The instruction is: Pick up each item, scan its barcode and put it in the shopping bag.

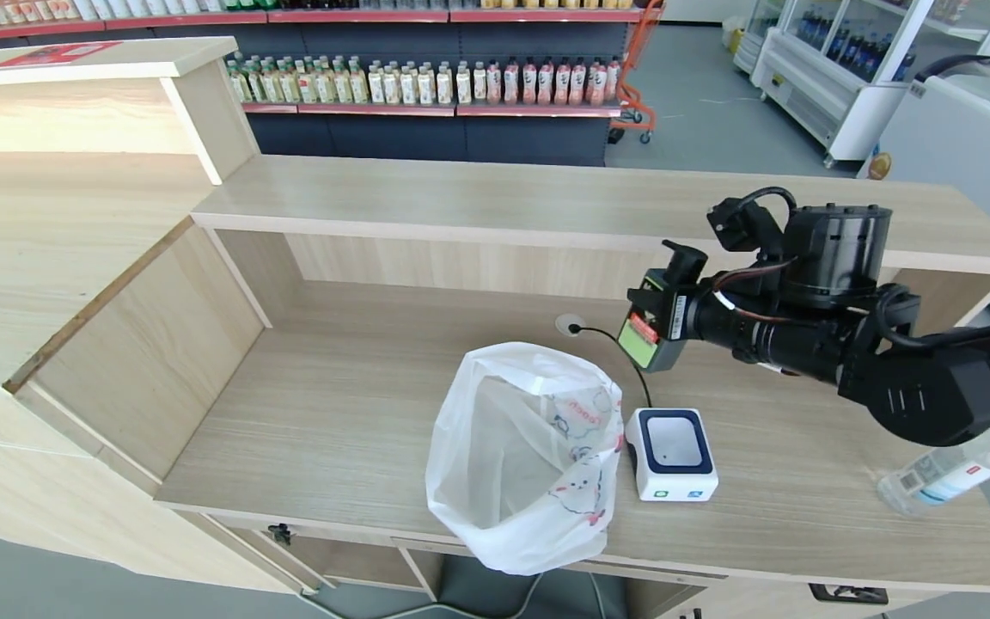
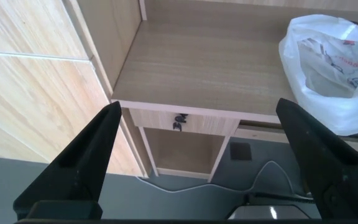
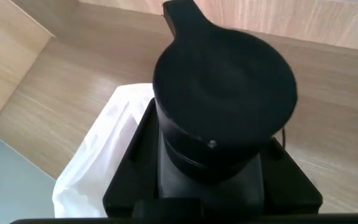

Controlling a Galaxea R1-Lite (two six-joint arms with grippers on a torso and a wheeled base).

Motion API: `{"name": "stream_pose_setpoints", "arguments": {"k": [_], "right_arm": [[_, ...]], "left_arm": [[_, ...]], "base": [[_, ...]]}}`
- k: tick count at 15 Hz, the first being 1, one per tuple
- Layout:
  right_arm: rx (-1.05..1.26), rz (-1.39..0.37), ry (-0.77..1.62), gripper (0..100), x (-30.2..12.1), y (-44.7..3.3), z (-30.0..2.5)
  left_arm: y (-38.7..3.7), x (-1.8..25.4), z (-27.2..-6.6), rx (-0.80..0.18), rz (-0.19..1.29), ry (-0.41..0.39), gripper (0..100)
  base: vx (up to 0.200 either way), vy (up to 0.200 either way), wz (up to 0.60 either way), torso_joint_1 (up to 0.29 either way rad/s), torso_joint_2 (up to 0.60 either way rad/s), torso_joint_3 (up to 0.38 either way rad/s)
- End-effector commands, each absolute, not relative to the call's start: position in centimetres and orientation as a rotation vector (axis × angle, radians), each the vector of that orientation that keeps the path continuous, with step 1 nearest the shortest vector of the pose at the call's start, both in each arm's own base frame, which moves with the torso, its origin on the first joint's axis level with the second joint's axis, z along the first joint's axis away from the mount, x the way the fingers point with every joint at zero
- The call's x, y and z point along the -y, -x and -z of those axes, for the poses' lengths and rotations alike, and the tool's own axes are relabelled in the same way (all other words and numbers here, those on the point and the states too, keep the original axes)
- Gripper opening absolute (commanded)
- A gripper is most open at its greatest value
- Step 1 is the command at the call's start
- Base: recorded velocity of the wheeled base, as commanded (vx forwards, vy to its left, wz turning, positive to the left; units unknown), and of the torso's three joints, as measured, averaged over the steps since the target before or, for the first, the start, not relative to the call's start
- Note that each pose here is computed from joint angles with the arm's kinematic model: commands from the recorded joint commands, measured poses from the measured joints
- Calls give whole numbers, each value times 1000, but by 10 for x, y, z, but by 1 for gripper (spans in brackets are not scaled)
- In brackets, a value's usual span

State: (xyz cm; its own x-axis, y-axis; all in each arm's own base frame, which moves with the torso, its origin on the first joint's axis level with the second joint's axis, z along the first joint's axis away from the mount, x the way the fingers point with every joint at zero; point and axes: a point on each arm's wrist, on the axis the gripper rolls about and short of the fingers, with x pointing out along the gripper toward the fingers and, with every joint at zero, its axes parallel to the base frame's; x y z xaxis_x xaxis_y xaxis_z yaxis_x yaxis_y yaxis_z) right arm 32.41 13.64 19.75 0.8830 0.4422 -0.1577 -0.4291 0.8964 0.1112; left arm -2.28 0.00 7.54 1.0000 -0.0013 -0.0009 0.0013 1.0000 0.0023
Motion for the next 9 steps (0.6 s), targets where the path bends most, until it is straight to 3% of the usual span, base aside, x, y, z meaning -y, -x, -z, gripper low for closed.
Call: {"name": "stream_pose_setpoints", "arguments": {"k": [1,5,9], "right_arm": [[-238,-487,-57,0,-154,-332,-175],[-302,-587,-1,0,-203,-348,-130],[-362,-646,136,0,-225,-351,-88]], "left_arm": [[23,0,-75,0,2,-5,100],[23,0,-76,2,2,-8,100],[23,0,-76,2,2,-6,100]], "base": [[0,200,0,17,2,2],[0,0,0,0,0,0],[0,0,0,0,0,0]]}}
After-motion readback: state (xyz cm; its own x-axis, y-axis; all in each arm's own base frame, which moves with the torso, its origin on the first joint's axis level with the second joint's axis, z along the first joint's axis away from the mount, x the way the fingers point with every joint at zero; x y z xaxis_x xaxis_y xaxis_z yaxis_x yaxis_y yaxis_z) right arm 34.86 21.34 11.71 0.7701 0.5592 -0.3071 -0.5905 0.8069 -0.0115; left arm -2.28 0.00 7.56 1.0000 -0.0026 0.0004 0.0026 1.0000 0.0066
